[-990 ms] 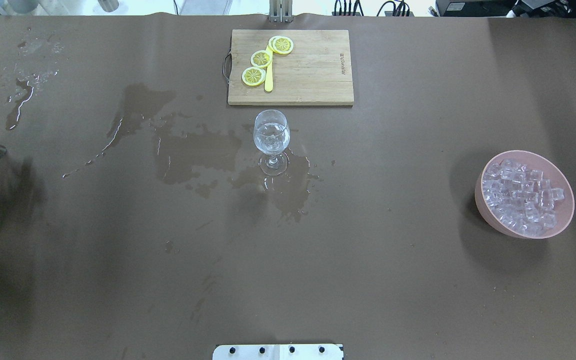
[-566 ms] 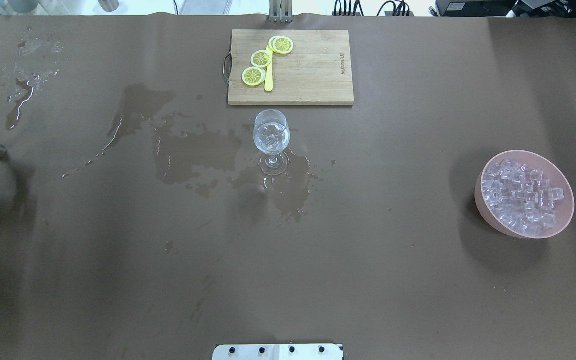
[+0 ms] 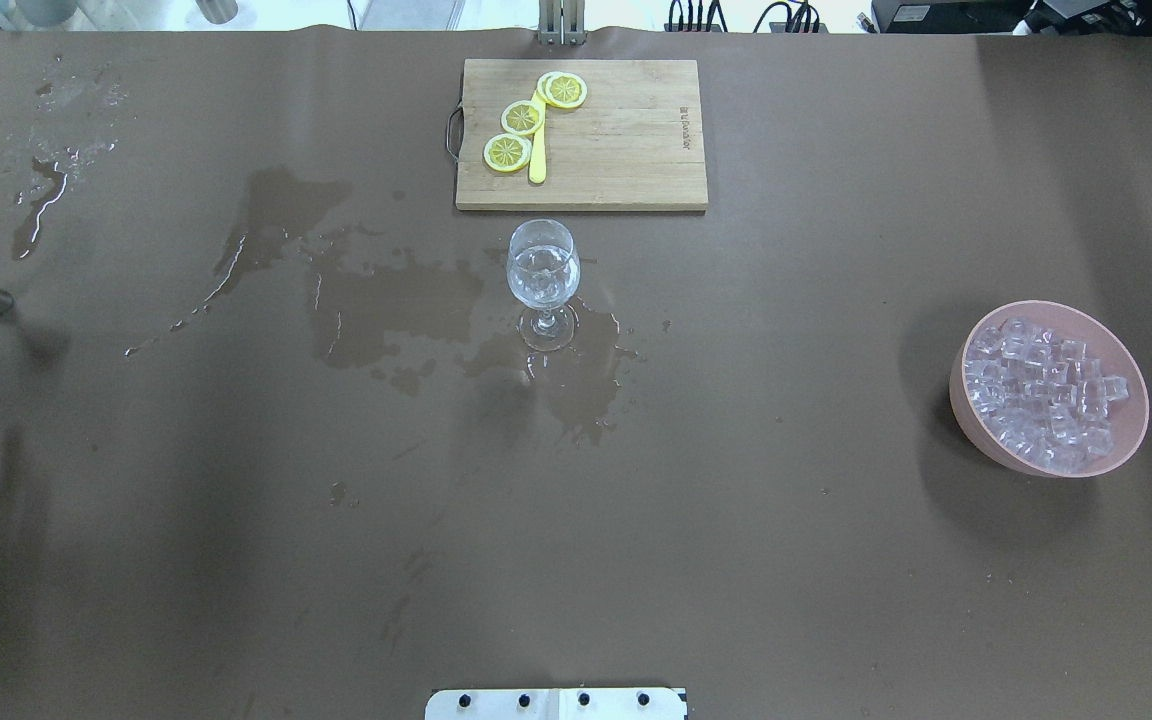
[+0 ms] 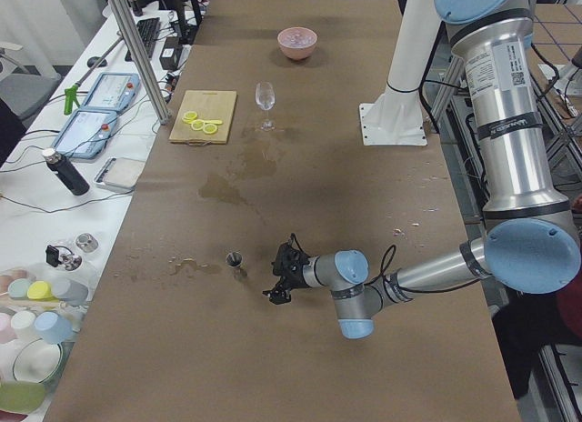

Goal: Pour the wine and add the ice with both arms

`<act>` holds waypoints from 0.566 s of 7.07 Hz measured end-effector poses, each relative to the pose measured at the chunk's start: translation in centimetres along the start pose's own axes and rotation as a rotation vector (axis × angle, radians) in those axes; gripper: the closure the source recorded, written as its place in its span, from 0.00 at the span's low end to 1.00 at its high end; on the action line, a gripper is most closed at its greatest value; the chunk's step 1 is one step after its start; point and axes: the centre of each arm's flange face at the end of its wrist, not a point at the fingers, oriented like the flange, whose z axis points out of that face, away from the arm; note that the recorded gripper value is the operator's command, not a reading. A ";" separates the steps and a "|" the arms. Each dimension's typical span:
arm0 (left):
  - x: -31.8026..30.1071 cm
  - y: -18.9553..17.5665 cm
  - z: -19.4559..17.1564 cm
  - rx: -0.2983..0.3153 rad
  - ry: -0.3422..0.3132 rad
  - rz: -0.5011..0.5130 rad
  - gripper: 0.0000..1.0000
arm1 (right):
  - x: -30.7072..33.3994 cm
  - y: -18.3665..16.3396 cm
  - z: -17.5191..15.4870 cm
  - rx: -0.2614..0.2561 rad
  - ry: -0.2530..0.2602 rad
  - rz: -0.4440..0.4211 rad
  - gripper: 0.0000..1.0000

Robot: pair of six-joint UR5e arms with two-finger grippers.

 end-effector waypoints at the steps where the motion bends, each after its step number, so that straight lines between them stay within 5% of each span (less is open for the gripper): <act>1: -0.2 -4.0 -1.5 -0.066 0.000 -0.071 0.03 | -0.1 0.0 -0.1 0.002 -0.001 0.011 0.00; 4: -0.5 -15.0 -4.0 -0.230 -0.003 -0.155 0.03 | -0.3 0.0 -0.2 0.005 -0.003 0.030 0.00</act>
